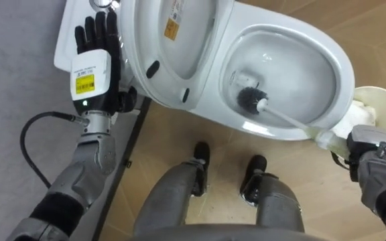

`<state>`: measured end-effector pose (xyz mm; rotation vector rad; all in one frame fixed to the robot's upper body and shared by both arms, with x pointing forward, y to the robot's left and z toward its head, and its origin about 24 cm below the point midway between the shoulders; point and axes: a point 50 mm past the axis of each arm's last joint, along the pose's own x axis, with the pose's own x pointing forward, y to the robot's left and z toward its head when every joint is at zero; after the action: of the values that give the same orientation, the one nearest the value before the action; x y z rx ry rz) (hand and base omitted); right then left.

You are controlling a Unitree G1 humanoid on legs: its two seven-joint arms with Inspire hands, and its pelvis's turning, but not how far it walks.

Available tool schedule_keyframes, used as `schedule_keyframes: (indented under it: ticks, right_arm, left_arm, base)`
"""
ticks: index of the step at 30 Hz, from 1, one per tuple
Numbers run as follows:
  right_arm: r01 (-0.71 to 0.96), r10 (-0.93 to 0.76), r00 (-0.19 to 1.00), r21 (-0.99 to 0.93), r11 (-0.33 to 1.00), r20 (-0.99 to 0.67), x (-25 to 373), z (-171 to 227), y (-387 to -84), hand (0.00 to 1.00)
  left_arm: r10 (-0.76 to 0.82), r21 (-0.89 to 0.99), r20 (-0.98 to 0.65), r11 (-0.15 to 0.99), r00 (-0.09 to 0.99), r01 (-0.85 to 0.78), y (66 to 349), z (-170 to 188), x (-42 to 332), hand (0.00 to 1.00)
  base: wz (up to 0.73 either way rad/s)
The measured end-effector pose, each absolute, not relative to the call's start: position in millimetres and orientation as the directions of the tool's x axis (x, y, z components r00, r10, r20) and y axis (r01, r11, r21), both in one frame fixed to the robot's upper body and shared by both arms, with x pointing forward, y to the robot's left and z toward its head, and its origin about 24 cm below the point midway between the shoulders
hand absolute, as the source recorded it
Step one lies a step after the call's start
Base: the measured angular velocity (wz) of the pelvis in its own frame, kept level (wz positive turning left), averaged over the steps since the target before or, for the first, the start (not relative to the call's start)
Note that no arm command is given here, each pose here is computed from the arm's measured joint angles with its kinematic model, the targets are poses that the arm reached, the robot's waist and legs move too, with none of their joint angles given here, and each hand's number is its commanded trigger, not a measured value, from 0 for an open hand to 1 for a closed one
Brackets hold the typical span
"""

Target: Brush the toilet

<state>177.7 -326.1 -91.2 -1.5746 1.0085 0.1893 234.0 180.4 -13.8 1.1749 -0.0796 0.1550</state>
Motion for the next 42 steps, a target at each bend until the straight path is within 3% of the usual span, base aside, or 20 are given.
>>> schedule_keyframes:
  ticks: [7, 12, 20, 25, 36, 42]
  right_arm:
    - [-0.699, -0.484, 0.603, -0.713, 0.063, -0.634, 166, -97, -326, 1.00]
    - [-0.684, -0.468, 0.653, -0.729, -0.029, -0.595, 170, -94, -324, 1.00]
    - [-0.555, -0.380, 0.791, -0.825, -0.112, -0.480, 227, -68, -309, 1.00]
    - [-0.389, -0.412, 0.842, -0.921, -0.013, -0.349, 272, -32, -309, 1.00]
    - [-0.216, -0.460, 0.867, -0.976, -0.005, -0.189, 276, -9, -332, 1.00]
    - [-0.202, -0.429, 0.891, -0.976, -0.081, -0.149, 277, -7, -332, 1.00]
  left_arm:
    - [0.068, 0.920, 0.132, 0.364, 0.989, -0.148, 180, -16, 231, 0.00]
    - [0.055, 0.924, 0.120, 0.358, 0.991, -0.132, 179, -23, 229, 0.00]
    - [0.025, 0.908, 0.148, 0.394, 0.989, -0.145, 177, -18, 240, 0.00]
    - [0.017, 0.896, 0.204, 0.401, 0.979, -0.193, 181, -9, 244, 0.00]
    - [0.023, 0.871, 0.275, 0.417, 0.961, -0.259, 179, 5, 250, 0.00]
    - [0.029, 0.883, 0.272, 0.391, 0.962, -0.261, 184, 6, 253, 0.00]
  base:
    - [0.04]
    - [0.03]
    - [-0.12]
    - [-0.04]
    - [0.05]
    - [0.00]
